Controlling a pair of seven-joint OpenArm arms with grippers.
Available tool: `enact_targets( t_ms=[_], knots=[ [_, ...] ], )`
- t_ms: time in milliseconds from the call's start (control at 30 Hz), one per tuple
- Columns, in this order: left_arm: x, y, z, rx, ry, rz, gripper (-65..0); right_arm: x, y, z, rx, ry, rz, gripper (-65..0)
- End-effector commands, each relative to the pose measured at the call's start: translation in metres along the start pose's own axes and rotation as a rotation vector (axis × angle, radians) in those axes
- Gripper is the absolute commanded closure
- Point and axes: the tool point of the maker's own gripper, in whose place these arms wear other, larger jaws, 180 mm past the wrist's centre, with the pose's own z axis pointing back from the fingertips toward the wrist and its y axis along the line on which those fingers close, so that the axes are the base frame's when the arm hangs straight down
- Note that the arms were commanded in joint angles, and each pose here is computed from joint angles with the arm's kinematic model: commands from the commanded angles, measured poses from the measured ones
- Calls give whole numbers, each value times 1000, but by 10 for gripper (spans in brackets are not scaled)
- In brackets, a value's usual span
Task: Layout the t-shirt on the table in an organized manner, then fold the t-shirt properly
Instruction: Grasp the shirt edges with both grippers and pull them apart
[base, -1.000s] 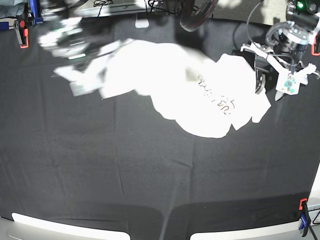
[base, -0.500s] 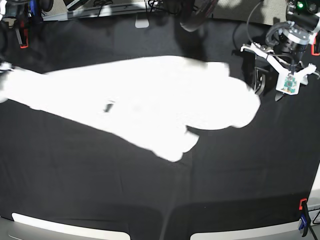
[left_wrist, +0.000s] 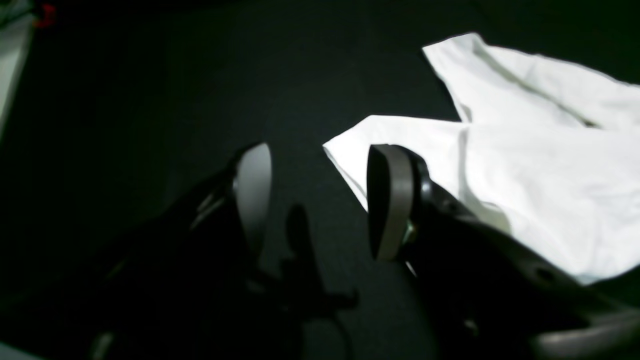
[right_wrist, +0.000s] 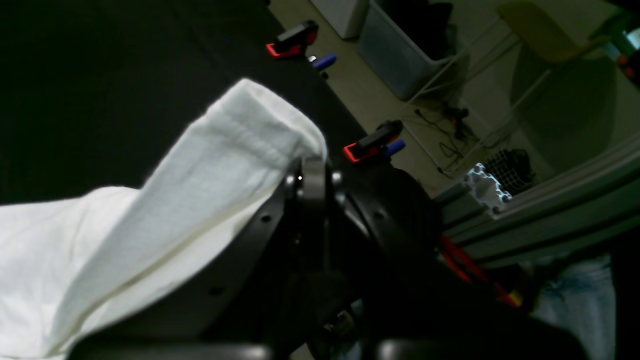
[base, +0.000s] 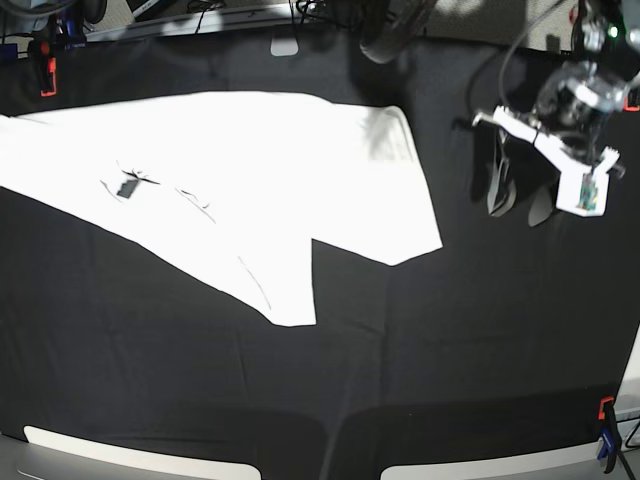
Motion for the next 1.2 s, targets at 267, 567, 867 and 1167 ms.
enact_targets(
  t_ms=[267, 567, 867, 1167],
  knots=[
    [-15, -7, -50, -182, 15, 215, -288, 20, -3, 2, -2, -66, -8, -246],
    [-25, -11, -118, -240, 63, 401, -288, 32, 16, 4, 116, -125, -154, -245],
    [-69, -16, -171, -222, 216, 515, -288, 50, 45, 14, 305, -202, -367, -245],
    [-86, -10, -175, -151, 263, 407, -288, 62, 133, 28, 678, -217, -279, -245]
  ],
)
